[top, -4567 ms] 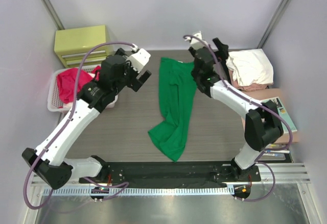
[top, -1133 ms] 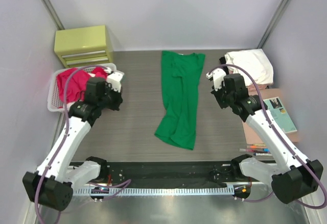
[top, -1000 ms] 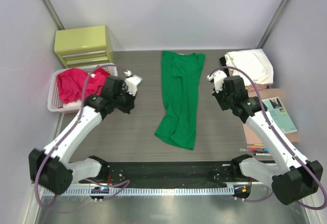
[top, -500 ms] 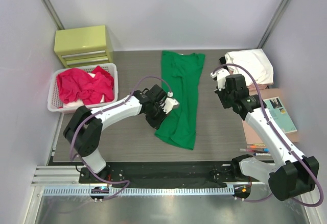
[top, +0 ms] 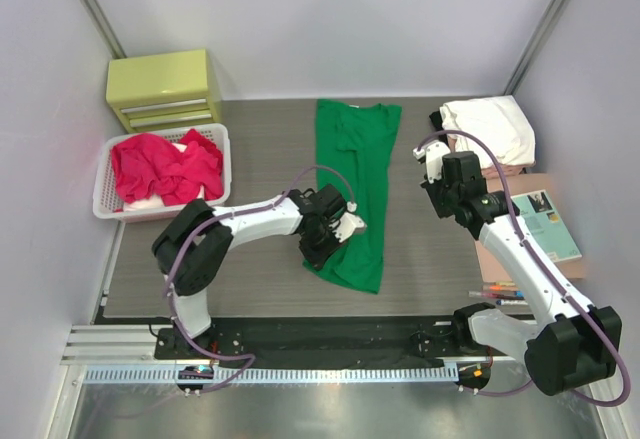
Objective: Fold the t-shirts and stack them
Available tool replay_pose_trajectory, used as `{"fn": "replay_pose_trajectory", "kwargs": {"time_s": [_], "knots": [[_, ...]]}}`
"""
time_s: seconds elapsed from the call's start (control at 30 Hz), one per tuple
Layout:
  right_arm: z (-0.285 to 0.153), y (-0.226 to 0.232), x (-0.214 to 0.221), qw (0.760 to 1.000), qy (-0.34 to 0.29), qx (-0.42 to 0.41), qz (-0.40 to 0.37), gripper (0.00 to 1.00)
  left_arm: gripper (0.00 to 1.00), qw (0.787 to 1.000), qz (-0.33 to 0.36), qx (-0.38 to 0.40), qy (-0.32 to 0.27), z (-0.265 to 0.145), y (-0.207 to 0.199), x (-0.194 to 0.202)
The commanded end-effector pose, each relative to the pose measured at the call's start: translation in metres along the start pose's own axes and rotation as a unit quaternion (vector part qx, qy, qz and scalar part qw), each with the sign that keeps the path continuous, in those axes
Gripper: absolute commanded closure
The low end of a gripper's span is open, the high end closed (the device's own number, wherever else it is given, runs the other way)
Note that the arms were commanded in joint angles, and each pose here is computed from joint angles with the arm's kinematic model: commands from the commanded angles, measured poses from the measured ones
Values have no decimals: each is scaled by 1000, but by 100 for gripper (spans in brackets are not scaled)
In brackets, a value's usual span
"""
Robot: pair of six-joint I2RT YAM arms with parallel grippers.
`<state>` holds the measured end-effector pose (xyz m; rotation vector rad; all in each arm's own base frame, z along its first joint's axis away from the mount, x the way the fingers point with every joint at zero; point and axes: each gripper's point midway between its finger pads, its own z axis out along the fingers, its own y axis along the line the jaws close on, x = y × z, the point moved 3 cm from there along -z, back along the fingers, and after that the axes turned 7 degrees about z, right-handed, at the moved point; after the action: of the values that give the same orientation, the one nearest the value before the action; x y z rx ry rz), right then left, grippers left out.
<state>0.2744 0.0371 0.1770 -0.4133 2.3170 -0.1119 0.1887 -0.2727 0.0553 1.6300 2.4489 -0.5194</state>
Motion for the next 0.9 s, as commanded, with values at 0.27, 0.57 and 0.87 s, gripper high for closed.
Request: {"fn": "replay_pose_trajectory", "kwargs": {"time_s": [0.27, 0.57, 0.87], "knots": [[0, 1, -4, 1000, -28, -6, 9, 99, 100, 999, 20, 27, 17, 16, -21, 6], [45, 1, -27, 1000, 2, -22, -4, 99, 100, 996, 80, 47, 17, 17, -62, 6], [69, 7, -55, 999, -2, -44, 16, 99, 100, 993, 107, 49, -1, 5, -77, 2]]}}
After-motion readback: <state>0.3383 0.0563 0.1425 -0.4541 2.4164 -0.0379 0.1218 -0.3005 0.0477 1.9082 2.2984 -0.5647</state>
